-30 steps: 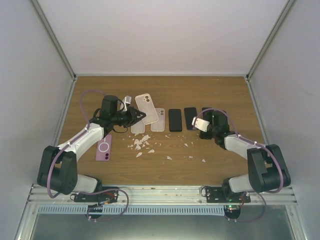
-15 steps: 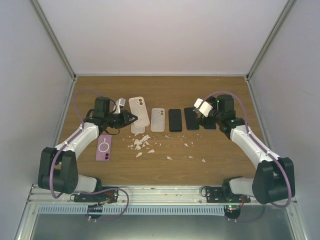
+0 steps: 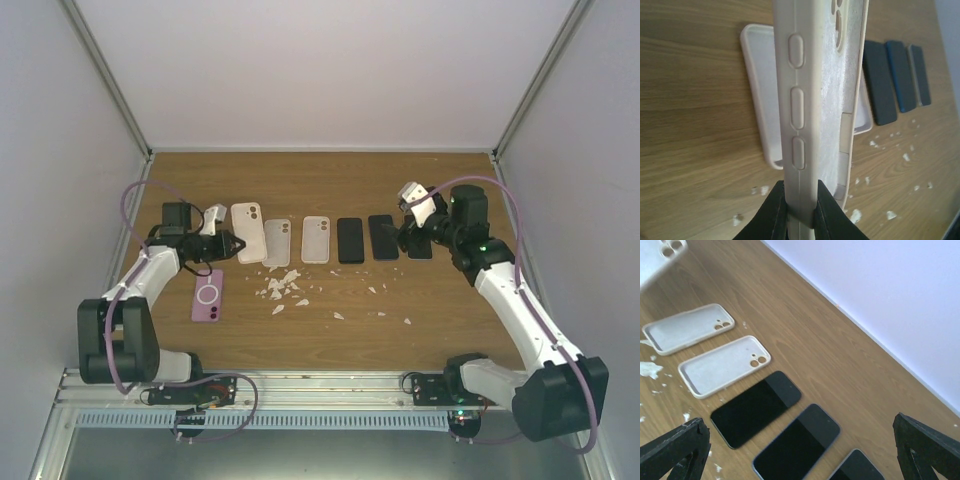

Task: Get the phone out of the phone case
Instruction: Place the phone case at the center of the board.

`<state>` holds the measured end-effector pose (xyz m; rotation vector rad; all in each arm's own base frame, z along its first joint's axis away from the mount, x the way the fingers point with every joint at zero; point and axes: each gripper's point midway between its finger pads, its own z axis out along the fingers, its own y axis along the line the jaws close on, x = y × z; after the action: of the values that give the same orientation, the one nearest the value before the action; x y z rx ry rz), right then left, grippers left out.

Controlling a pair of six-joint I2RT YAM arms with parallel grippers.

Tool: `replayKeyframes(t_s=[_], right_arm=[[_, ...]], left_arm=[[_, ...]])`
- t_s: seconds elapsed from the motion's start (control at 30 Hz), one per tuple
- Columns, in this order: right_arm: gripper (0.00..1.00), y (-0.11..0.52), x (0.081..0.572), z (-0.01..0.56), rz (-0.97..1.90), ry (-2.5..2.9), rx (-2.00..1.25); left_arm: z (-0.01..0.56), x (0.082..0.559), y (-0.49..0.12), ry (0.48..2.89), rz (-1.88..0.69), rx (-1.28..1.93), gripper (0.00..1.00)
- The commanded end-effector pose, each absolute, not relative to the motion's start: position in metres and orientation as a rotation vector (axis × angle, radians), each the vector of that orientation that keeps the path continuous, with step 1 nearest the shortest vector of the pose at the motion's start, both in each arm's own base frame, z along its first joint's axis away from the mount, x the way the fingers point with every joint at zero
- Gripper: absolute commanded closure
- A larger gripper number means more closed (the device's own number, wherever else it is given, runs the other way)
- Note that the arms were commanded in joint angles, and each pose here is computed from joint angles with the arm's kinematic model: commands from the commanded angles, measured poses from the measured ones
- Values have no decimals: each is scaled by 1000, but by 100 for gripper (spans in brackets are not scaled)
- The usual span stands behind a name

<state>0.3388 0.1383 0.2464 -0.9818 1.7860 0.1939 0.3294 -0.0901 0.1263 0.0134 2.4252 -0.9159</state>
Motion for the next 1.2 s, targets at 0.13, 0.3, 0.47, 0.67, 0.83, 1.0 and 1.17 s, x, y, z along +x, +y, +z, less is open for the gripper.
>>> replayKeyframes(t_s=[0.13, 0.3, 0.47, 0.67, 0.83, 1.0, 1.17], right_arm=[[0, 152, 323, 257, 393, 1792, -910], [0, 152, 317, 250, 404, 1792, -913], [0, 153, 316, 247, 418, 1794, -914], [0, 154, 316, 244, 428, 1799, -917], [0, 153, 314, 243, 427, 1798, -919], [1, 155, 315, 240, 440, 1803, -920], [0, 154, 315, 238, 437, 1806, -920]], left_arm=[[97, 346, -63, 2501, -783, 112, 100], [77, 350, -50, 2550, -766, 77, 99], [66, 358, -50, 2592, -804, 101, 98], [45, 367, -46, 2667, -801, 69, 97], [28, 370, -33, 2730, -702, 43, 97], [14, 373, -21, 2781, -607, 78, 94], [7, 368, -19, 2804, -578, 113, 99]])
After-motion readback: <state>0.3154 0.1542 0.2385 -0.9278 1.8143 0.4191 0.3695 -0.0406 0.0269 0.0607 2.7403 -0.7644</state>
